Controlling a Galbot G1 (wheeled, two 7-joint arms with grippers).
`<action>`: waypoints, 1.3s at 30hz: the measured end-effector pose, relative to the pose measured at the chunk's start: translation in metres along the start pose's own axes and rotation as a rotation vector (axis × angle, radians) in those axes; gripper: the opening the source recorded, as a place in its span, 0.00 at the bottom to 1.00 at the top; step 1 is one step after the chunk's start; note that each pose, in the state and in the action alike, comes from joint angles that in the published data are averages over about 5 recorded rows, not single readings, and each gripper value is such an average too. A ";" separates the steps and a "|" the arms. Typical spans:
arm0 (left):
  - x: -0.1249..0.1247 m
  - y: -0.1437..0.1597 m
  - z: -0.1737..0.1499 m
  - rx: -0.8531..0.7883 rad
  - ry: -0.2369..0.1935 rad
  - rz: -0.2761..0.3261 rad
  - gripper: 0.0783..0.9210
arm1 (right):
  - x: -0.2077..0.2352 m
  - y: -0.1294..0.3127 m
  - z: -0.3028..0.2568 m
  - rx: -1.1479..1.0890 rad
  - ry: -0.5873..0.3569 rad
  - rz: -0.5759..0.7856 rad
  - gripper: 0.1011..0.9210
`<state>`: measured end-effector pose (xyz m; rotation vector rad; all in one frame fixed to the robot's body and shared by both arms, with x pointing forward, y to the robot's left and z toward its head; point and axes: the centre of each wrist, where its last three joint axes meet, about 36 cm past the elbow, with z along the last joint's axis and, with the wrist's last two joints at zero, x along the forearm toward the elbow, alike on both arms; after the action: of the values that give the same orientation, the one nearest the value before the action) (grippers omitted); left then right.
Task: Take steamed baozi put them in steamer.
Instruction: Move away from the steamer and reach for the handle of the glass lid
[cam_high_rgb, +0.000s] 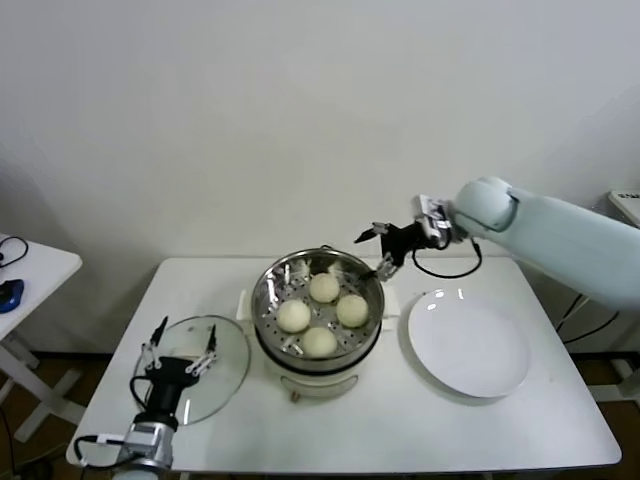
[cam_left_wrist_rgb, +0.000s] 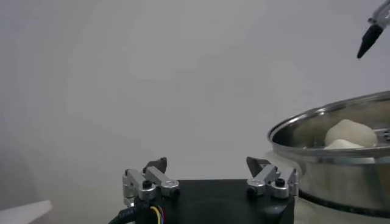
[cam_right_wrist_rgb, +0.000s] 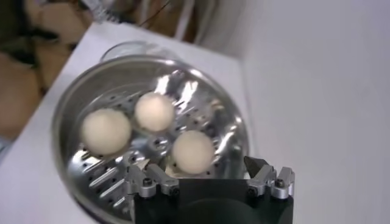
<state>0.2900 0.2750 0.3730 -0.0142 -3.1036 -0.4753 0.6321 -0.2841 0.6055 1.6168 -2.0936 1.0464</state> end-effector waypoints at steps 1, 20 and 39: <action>0.000 0.000 0.000 0.000 0.000 0.001 0.88 | 0.002 0.006 0.007 -0.010 -0.024 0.031 0.88; 0.003 0.010 -0.002 -0.192 0.010 -0.014 0.88 | 0.003 0.160 0.111 -0.301 -0.446 0.620 0.88; 0.000 0.033 0.025 -1.031 0.114 0.018 0.88 | -0.014 0.299 0.166 -0.596 -0.465 0.927 0.88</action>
<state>0.2903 0.3140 0.3588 -0.0142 -2.3815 -1.8803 0.3917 -0.3592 0.3731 0.5952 -3.1596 0.1220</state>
